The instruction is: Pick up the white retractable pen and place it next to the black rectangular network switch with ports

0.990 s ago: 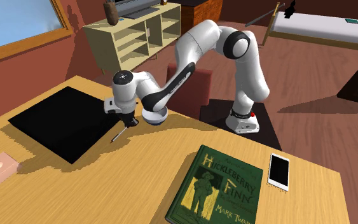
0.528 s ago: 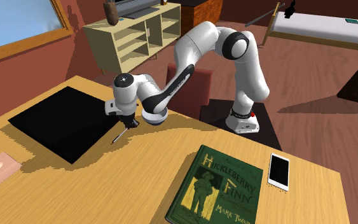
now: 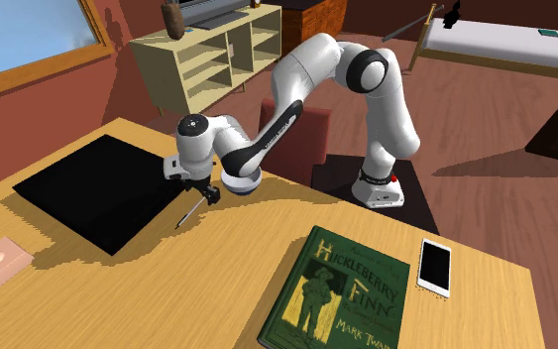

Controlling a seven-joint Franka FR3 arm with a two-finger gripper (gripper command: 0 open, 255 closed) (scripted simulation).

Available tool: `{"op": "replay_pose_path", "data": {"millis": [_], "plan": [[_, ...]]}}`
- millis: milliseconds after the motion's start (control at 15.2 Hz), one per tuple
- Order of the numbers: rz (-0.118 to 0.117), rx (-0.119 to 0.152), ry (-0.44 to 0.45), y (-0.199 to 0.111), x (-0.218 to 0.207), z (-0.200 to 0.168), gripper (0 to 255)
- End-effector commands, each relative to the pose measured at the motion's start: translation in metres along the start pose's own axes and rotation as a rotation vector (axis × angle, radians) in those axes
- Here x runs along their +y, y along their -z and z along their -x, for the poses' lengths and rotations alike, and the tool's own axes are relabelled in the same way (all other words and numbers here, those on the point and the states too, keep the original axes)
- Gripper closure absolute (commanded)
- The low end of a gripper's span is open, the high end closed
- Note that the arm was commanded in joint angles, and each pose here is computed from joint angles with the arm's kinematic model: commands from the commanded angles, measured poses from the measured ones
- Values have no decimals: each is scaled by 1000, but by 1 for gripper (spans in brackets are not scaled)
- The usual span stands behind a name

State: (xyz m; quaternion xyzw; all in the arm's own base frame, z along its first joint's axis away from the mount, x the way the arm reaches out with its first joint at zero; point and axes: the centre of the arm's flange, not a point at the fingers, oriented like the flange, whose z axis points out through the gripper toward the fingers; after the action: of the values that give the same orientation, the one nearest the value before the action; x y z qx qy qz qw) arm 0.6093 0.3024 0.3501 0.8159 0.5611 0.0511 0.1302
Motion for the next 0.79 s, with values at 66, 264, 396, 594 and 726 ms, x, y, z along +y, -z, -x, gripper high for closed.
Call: {"op": "replay_pose_path", "data": {"millis": [66, 264, 396, 594, 726], "plan": [[0, 0, 0, 26, 0, 0, 0], [0, 0, 0, 50, 0, 0, 0], [0, 0, 0, 50, 0, 0, 0], [0, 0, 0, 50, 0, 0, 0], [0, 0, 0, 50, 0, 0, 0]]}}
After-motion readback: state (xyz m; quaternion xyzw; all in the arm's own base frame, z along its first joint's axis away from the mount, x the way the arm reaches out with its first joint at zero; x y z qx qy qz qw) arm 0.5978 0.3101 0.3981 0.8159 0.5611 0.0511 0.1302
